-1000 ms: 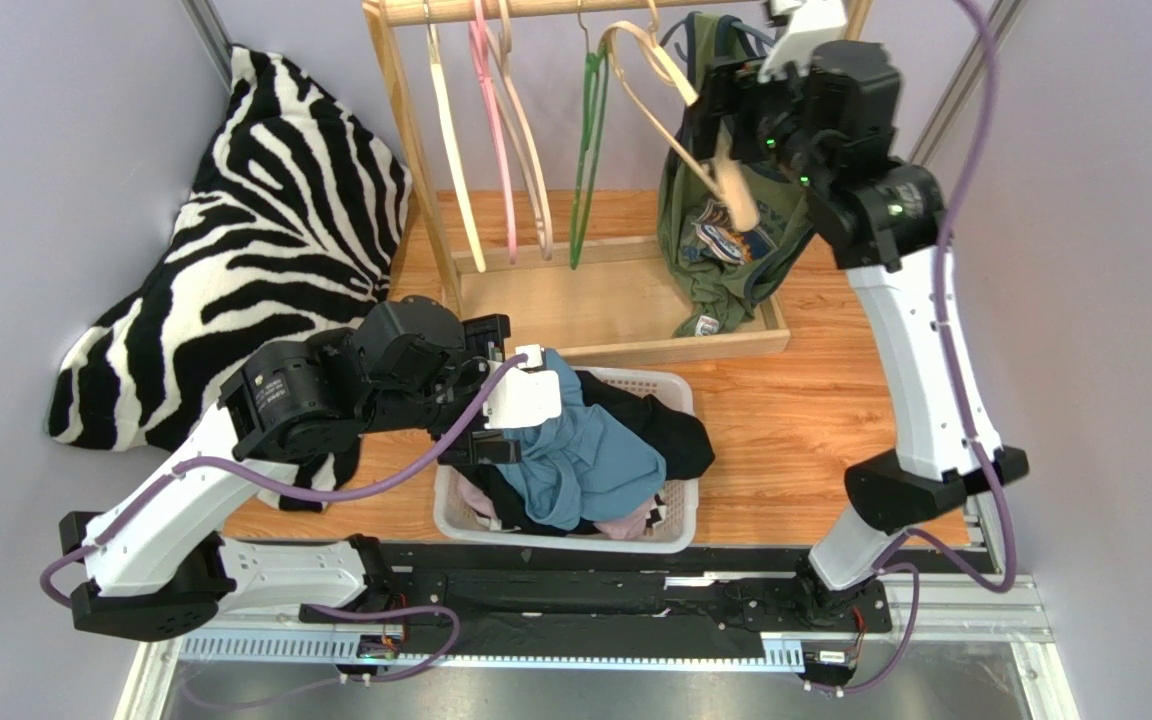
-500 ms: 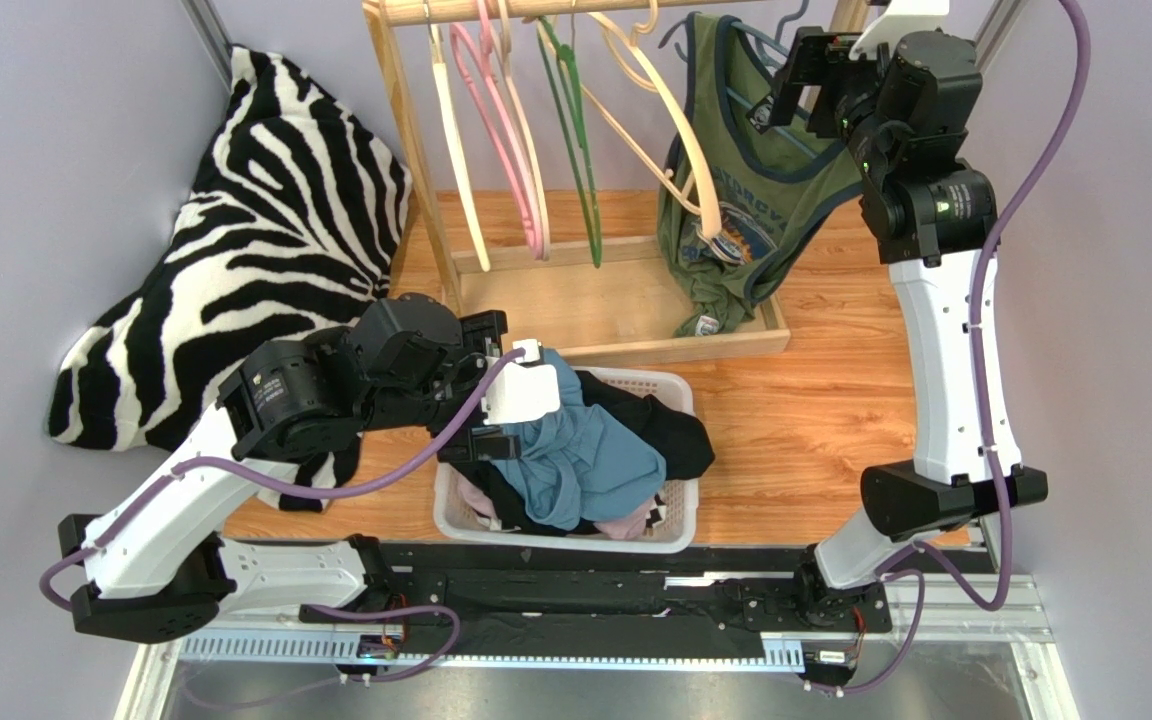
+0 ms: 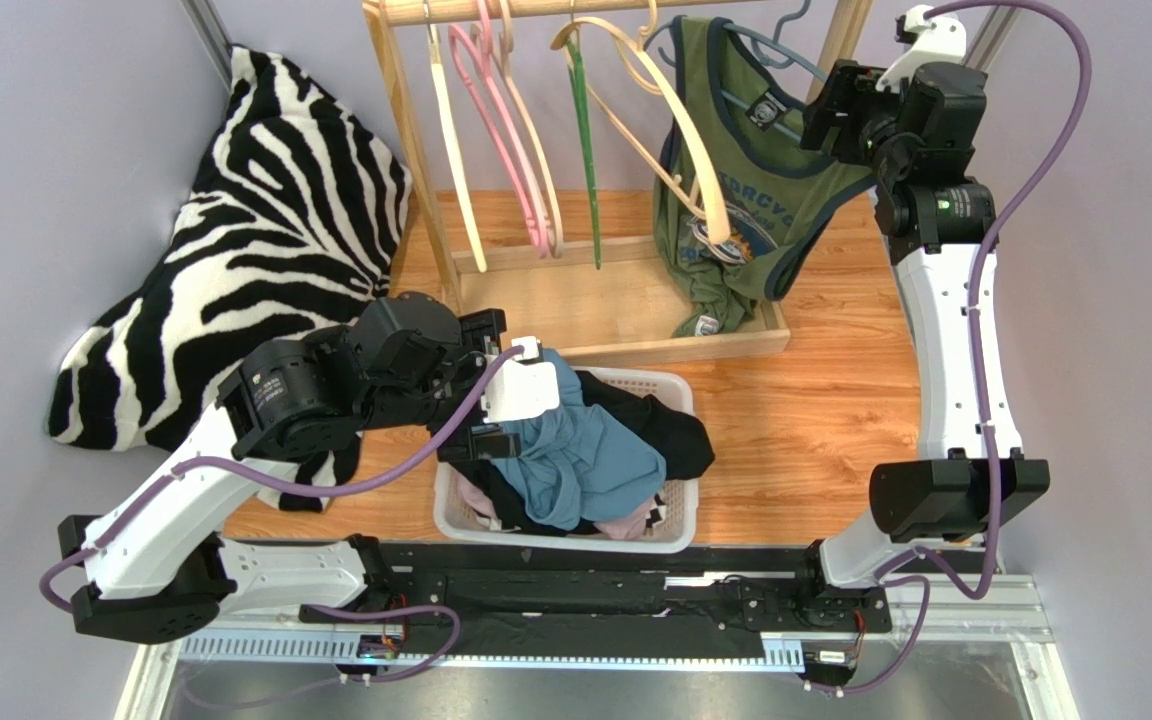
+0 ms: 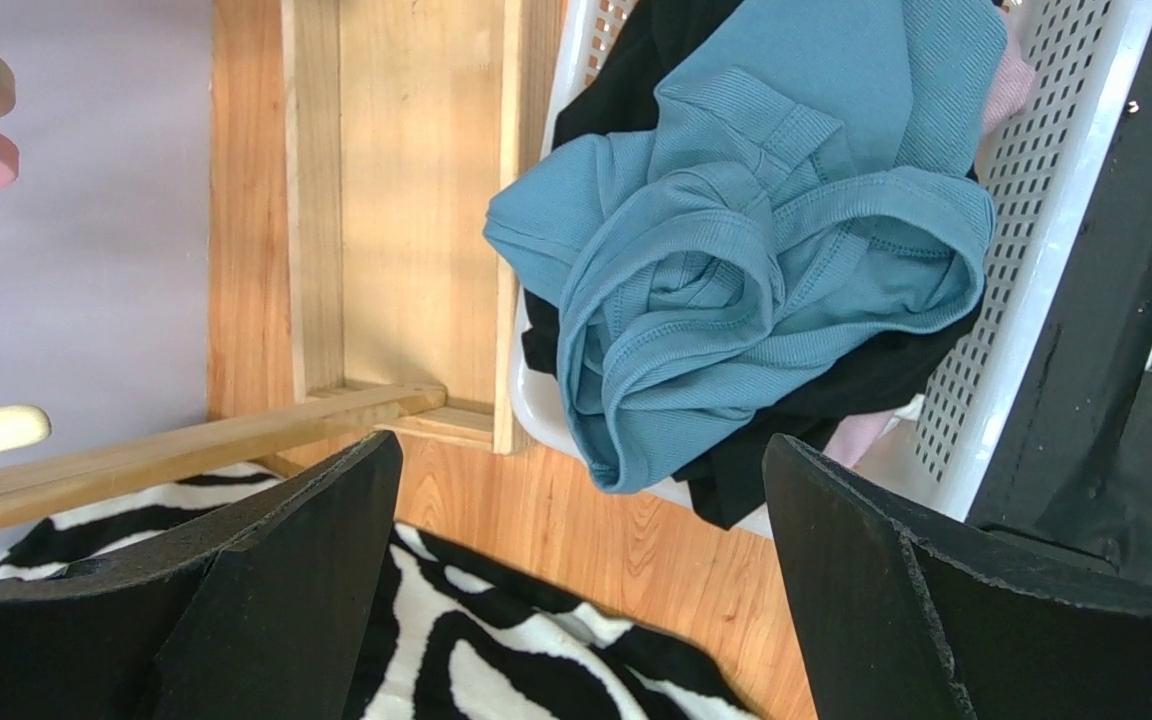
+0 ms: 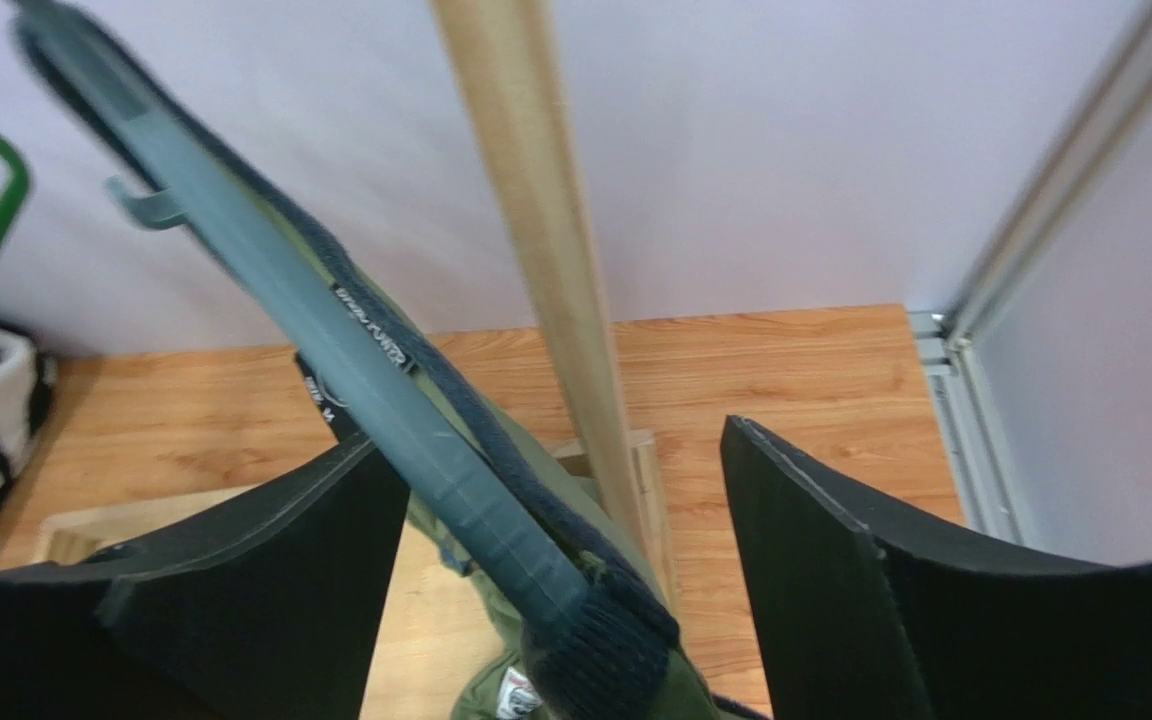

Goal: Remove the tank top from the hanger
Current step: Pick up the hanger from the clothesline.

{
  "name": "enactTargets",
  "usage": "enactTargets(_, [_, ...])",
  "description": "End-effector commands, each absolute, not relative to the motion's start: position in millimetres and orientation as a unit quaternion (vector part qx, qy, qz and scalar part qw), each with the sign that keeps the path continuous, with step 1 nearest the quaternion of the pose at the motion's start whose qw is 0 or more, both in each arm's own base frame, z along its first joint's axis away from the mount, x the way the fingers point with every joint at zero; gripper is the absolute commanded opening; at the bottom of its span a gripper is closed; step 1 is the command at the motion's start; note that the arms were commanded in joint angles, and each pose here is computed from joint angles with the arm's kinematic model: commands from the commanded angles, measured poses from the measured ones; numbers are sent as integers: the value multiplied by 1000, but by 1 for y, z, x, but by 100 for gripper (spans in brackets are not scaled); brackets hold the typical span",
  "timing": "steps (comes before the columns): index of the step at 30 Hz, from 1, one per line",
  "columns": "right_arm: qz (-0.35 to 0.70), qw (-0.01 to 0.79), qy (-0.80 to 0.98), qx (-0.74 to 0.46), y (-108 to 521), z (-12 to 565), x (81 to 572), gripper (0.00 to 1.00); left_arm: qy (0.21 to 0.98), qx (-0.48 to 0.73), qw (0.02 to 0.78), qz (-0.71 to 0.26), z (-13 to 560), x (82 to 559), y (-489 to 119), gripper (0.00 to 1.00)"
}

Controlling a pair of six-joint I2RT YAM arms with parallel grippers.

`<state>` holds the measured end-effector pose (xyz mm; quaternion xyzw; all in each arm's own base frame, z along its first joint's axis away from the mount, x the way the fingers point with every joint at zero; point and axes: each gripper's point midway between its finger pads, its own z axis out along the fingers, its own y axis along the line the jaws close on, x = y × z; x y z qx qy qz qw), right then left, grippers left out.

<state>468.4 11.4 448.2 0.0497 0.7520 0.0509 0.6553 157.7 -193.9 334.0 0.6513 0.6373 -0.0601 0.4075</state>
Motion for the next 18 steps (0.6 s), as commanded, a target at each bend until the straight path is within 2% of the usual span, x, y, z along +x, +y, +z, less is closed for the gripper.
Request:
enactTargets(1, [124, 691, 712, 6, 42, 489, 452, 74, 638, 631, 435, -72, 352, 161, -197, 99])
enactTargets(6, [171, 689, 704, -23, 61, 502, 436, 65, 640, 630, 433, -75, 351, 161, -197, 99])
enactTargets(10, [182, 679, 710, -29, 66, 506, 435, 46, 640, 628, 436, -76, 353, 161, -196, 99])
enactTargets(14, [187, 664, 722, -44, 75, 501, 435, 44, 641, 625, 438, -80, 354, 161, -196, 99])
enactTargets(16, [182, 661, 726, -55, 83, 499, 437, 48, 642, 625, 437, -82, 354, 160, -196, 99])
enactTargets(18, [171, 663, 726, -65, 89, 506, 435, 48, 644, 623, 436, -82, 353, 161, -196, 99])
